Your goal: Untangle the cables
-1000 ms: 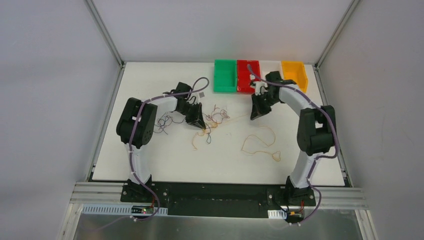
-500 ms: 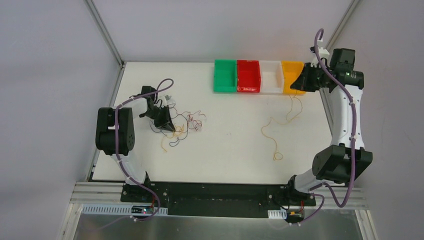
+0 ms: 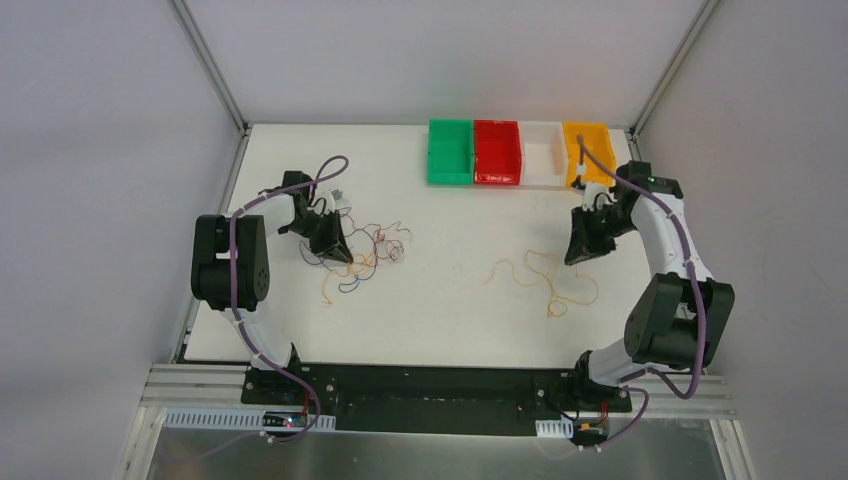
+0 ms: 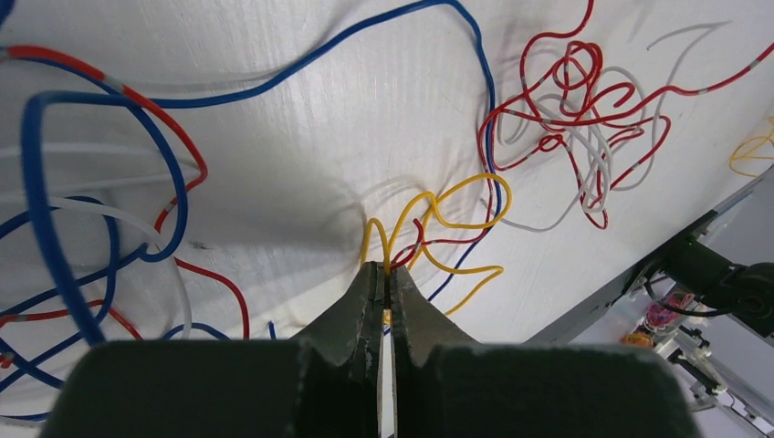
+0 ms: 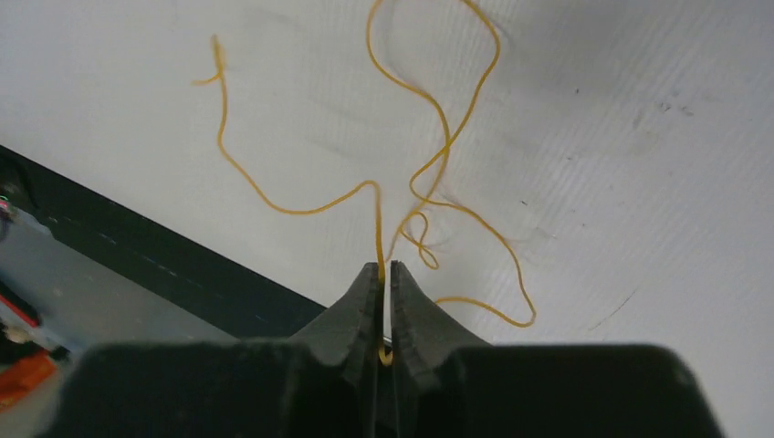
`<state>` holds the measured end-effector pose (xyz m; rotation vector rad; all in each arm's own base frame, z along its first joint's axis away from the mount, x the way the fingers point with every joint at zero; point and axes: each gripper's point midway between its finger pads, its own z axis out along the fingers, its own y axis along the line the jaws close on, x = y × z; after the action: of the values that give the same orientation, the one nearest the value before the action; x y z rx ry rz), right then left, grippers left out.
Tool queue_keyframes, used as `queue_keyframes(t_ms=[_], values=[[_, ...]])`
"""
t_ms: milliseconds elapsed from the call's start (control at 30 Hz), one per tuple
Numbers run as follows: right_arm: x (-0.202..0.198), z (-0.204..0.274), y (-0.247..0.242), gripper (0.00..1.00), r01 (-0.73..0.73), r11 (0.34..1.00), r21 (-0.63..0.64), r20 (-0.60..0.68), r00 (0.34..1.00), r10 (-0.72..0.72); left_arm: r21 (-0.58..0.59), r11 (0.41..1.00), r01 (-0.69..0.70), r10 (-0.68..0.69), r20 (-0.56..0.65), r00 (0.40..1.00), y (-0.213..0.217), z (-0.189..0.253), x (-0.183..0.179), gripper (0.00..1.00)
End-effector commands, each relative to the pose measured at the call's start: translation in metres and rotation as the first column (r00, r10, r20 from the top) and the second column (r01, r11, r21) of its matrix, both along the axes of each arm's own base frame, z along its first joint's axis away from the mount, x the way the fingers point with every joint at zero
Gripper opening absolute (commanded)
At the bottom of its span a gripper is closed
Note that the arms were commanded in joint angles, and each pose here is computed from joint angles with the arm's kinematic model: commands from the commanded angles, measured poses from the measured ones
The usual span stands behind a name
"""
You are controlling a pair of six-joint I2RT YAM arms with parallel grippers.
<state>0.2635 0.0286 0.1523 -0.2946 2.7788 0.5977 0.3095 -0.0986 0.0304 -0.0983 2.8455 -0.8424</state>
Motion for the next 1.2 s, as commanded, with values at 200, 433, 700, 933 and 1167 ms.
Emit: queue_keyframes(t_ms=[200,433,700,933,1167], values=[[-0.006,-0.061,0.005,0.79,-0.086,0.982,-0.169,-0.039,0.996,0.081,-0.044,0.993,0.106,-0.104,0.057,0.993,-0.01,0.031,-0.005,0.03],[0.017,-0.082,-0.014,0.86,-0.004,0.952,-0.307,-0.002,1.0,0.004,-0.048,0.992,0.114,-0.111,0.063,0.992,-0.011,0.038,-0.003,0.07],[0.038,-0.08,-0.026,0.99,-0.005,0.928,-0.373,0.07,0.997,0.034,-0.085,0.98,0.178,-0.168,0.108,0.98,-0.02,0.052,-0.008,0.2],[0.034,-0.083,0.012,0.99,0.02,0.977,-0.213,-0.074,0.997,-0.036,-0.067,0.975,0.212,-0.201,0.14,0.969,-0.023,0.061,-0.012,0.3],[0.034,-0.105,0.02,0.99,0.029,0.931,-0.365,-0.098,0.993,-0.07,-0.064,0.974,0.215,-0.204,0.151,0.967,-0.023,0.066,-0.014,0.44]])
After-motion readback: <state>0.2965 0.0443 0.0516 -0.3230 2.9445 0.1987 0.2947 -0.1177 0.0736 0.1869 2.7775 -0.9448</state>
